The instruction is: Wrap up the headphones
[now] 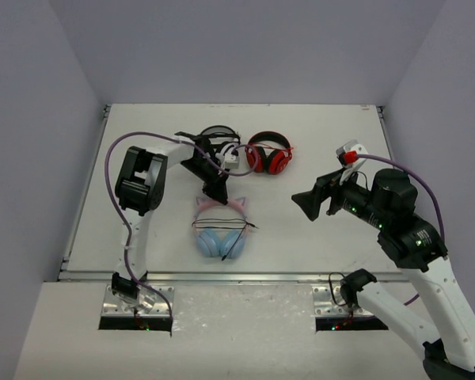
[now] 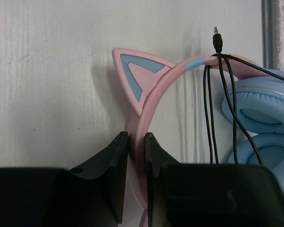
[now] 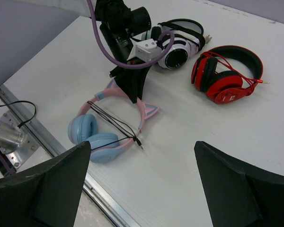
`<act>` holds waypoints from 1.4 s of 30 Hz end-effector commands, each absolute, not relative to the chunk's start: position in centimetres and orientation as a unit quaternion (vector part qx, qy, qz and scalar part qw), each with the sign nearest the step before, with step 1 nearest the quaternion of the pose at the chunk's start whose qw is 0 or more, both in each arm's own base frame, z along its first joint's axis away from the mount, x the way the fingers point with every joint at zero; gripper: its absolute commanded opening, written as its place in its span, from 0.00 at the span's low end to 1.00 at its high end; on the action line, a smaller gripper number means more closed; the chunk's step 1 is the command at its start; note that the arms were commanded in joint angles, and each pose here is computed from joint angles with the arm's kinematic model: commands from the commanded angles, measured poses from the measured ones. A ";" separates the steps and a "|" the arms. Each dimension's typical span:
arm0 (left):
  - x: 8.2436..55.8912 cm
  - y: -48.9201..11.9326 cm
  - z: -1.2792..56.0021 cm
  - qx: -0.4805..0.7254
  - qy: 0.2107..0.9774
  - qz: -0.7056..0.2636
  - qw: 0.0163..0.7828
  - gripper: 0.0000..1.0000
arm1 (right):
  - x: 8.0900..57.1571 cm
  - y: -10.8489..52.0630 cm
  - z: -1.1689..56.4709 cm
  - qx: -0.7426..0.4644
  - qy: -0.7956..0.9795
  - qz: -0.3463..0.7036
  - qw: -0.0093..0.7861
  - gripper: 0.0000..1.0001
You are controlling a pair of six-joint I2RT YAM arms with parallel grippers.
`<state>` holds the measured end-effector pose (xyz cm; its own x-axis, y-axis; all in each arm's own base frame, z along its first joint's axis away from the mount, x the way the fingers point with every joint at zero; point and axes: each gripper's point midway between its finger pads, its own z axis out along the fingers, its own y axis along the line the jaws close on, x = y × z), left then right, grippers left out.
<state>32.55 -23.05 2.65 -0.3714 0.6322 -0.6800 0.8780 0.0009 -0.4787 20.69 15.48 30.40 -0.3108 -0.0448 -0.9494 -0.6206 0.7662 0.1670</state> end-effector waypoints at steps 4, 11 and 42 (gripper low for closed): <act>33.8 -23.3 5.0 0.528 0.702 -0.452 0.158 0.24 | 20.9 16.2 31.1 -0.224 0.750 0.278 0.556 0.90; 34.9 -23.4 6.0 0.513 0.713 -0.445 0.174 0.36 | 20.9 16.2 30.9 -0.222 0.750 0.278 0.557 0.90; 34.0 -3.3 26.4 -0.134 0.813 -0.069 0.562 1.00 | 23.3 6.7 24.3 -0.040 0.868 0.036 0.494 0.99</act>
<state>32.12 -12.45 26.33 -0.4480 0.0121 -0.8939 0.4083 0.8923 -0.1926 23.04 10.22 25.44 -0.4531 -0.0537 -0.8899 -0.3075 0.9463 0.0995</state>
